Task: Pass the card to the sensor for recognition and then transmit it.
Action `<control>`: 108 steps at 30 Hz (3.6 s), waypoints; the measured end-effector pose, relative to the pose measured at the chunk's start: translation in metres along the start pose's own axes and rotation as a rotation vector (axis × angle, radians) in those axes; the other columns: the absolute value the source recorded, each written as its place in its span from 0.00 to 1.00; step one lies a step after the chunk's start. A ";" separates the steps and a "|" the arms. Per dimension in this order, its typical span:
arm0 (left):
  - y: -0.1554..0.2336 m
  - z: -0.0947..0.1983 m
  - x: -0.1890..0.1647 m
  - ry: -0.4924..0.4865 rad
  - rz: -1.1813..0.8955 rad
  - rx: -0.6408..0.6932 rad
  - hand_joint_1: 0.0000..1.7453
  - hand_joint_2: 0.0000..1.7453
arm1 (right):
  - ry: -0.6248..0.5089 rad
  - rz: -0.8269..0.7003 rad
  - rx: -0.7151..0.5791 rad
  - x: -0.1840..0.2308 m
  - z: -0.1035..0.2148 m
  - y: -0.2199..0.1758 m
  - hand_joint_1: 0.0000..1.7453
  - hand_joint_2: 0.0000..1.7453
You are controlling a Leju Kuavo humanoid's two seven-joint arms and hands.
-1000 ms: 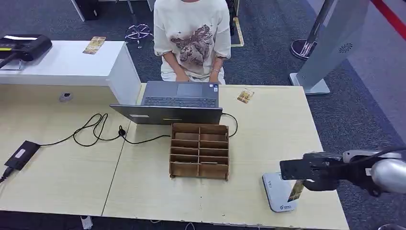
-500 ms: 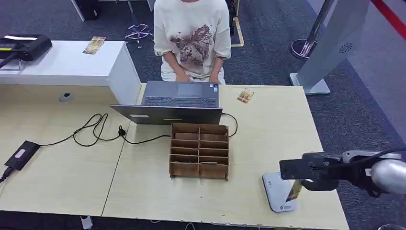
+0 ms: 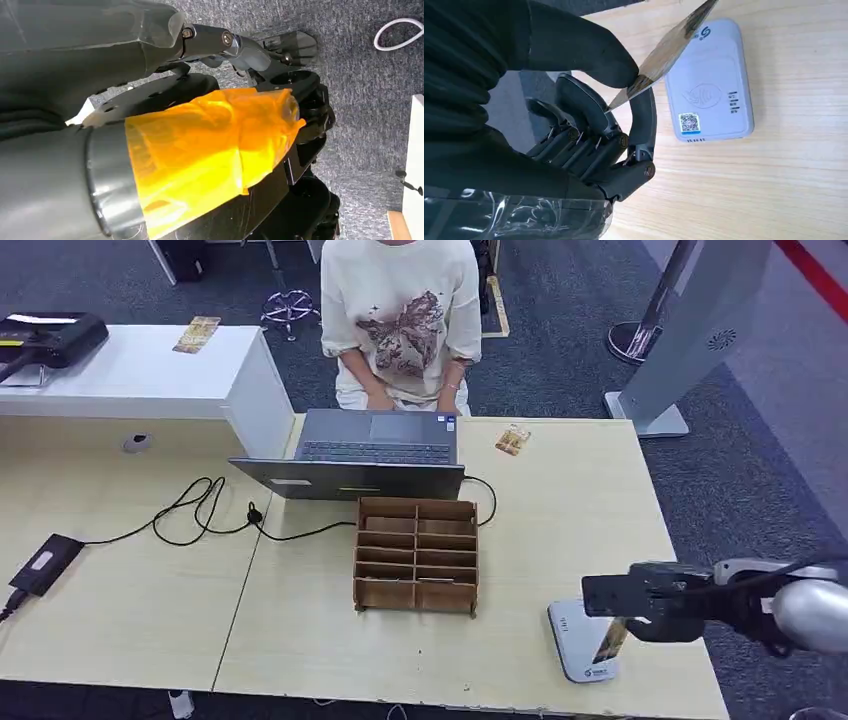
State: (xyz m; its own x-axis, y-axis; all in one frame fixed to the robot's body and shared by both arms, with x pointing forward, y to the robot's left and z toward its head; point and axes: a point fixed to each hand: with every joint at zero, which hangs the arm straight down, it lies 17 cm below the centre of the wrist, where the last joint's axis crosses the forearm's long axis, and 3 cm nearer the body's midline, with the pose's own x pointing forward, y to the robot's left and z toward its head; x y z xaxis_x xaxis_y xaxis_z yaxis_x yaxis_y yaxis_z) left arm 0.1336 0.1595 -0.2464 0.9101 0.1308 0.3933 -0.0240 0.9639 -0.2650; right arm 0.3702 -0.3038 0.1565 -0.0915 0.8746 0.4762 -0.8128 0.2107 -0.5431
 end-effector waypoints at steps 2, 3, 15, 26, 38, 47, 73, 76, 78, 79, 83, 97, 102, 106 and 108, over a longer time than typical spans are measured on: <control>0.000 0.000 0.000 0.002 0.000 0.000 0.00 0.00 | -0.002 -0.001 0.002 0.001 0.000 0.001 1.00 1.00; 0.000 0.000 -0.001 0.003 0.000 0.000 0.00 0.00 | -0.003 -0.001 0.003 0.002 0.000 0.002 1.00 1.00; 0.001 0.000 -0.001 0.004 -0.001 0.003 0.00 0.00 | 0.010 -0.025 -0.007 -0.001 -0.001 0.005 1.00 1.00; 0.001 0.000 -0.001 0.005 0.002 0.004 0.00 0.00 | 0.040 -0.039 -0.035 -0.009 -0.003 0.004 1.00 1.00; 0.001 0.000 -0.001 0.004 0.008 0.005 0.00 0.00 | 0.013 -0.067 -0.052 -0.006 -0.004 0.003 1.00 1.00; 0.003 0.001 0.000 -0.011 0.035 0.013 0.00 0.00 | -0.198 -0.163 -0.078 0.029 0.000 -0.014 1.00 1.00; 0.015 0.002 0.002 -0.058 0.172 0.089 0.00 0.00 | -0.779 -0.726 -1.092 0.051 0.155 -0.278 1.00 1.00; 0.015 0.002 0.001 -0.057 0.173 0.092 0.00 0.00 | -0.675 -0.818 -1.189 0.044 0.212 -0.309 1.00 1.00; 0.016 0.003 -0.006 -0.048 0.177 0.096 0.00 0.00 | -0.685 -0.845 -1.256 0.044 0.261 -0.321 1.00 1.00; 0.016 0.004 -0.008 -0.045 0.177 0.097 0.00 0.00 | -0.720 -0.833 -1.291 0.047 0.283 -0.325 1.00 1.00; 0.014 0.003 -0.005 -0.047 0.169 0.092 0.00 0.00 | -0.787 -0.793 -1.402 0.038 0.327 -0.329 1.00 1.00; 0.003 0.003 -0.010 -0.037 0.163 0.077 0.00 0.00 | -0.635 -0.362 -2.072 -0.110 0.613 -0.194 1.00 1.00; 0.002 0.002 -0.010 -0.033 0.165 0.083 0.00 0.00 | 0.033 -0.118 -1.742 -0.203 0.391 -0.156 1.00 1.00; 0.007 0.001 -0.004 -0.042 0.165 0.089 0.00 0.00 | -0.105 -0.325 -1.704 -0.207 0.324 -0.146 1.00 1.00; 0.007 0.001 -0.002 -0.045 0.169 0.089 0.00 0.00 | -0.297 -0.527 -1.717 -0.204 0.312 -0.139 1.00 1.00</control>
State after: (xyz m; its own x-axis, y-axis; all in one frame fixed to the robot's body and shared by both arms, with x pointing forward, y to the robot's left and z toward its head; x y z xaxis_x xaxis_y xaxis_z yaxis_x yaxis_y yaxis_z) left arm 0.1312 0.1657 -0.2483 0.8705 0.3012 0.3893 -0.2137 0.9438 -0.2523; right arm 0.3222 -0.6482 0.3507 -0.2936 0.5175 0.8037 0.6224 0.7416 -0.2501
